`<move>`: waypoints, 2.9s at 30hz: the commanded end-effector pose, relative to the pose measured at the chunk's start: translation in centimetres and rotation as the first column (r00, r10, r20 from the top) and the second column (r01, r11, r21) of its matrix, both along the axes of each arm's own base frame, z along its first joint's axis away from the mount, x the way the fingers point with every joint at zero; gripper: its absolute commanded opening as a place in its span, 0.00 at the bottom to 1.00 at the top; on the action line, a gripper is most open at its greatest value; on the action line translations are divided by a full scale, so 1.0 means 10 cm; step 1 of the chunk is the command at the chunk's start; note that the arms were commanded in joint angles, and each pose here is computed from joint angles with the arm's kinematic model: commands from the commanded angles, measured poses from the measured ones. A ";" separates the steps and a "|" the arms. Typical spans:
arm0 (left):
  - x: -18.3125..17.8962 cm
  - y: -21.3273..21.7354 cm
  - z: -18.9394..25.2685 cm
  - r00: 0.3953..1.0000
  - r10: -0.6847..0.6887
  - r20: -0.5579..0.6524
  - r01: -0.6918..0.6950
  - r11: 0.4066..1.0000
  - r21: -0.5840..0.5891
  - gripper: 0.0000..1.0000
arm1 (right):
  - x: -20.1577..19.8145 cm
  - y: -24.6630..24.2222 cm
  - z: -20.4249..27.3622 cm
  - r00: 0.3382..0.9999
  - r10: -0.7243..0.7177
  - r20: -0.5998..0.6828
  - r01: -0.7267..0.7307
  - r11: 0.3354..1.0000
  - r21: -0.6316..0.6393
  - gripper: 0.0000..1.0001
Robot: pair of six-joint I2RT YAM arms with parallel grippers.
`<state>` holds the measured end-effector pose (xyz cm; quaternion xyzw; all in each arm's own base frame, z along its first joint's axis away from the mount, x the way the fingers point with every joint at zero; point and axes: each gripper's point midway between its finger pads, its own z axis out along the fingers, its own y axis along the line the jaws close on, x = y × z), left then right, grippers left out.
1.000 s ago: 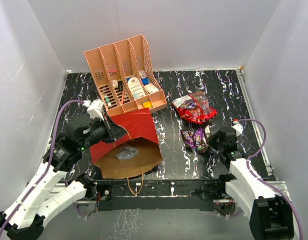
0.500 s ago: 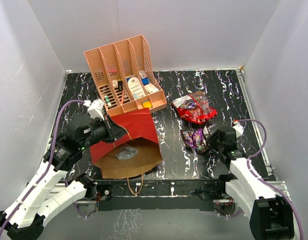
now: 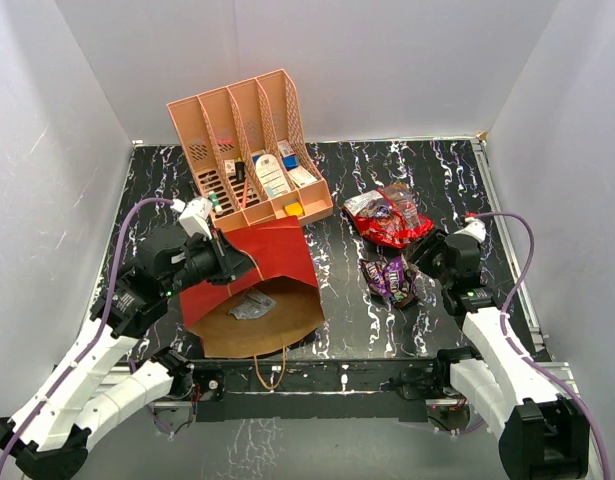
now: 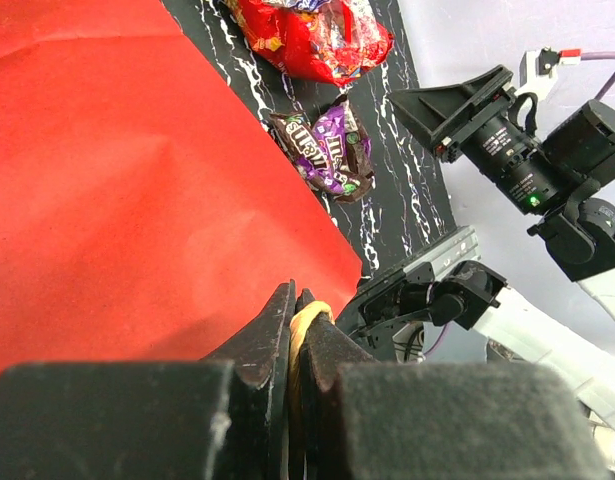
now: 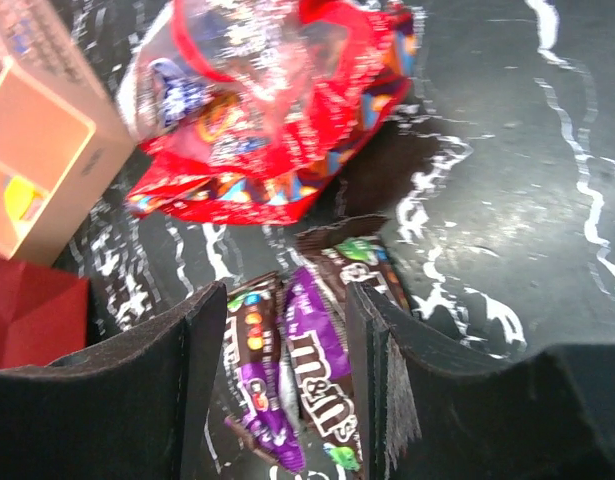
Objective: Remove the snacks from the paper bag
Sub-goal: Place the snack at the center of the board, then take out the snack from the paper bag.
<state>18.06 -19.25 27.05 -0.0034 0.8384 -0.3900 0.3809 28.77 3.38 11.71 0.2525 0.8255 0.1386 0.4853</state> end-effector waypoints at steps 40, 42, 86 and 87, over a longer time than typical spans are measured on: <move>0.02 -0.07 0.25 0.999 -0.020 0.043 0.022 0.998 -0.061 0.00 | -2.00 3.89 1.00 -0.057 0.846 0.530 -0.706 0.341 -0.621 0.52; 0.01 -0.08 0.26 0.999 -0.023 0.041 0.026 0.998 -0.063 0.00 | -1.87 4.00 0.86 -0.008 0.856 0.517 -0.676 0.377 -0.633 0.52; -0.05 -0.11 0.31 0.998 -0.043 0.050 0.048 0.994 -0.099 0.00 | -1.03 4.20 -0.65 0.430 0.859 0.276 -0.675 0.509 -0.534 0.25; -0.04 -0.10 0.31 0.998 -0.041 0.048 0.046 0.994 -0.097 0.00 | -1.05 4.18 -0.58 0.417 0.864 0.282 -0.680 0.502 -0.534 0.22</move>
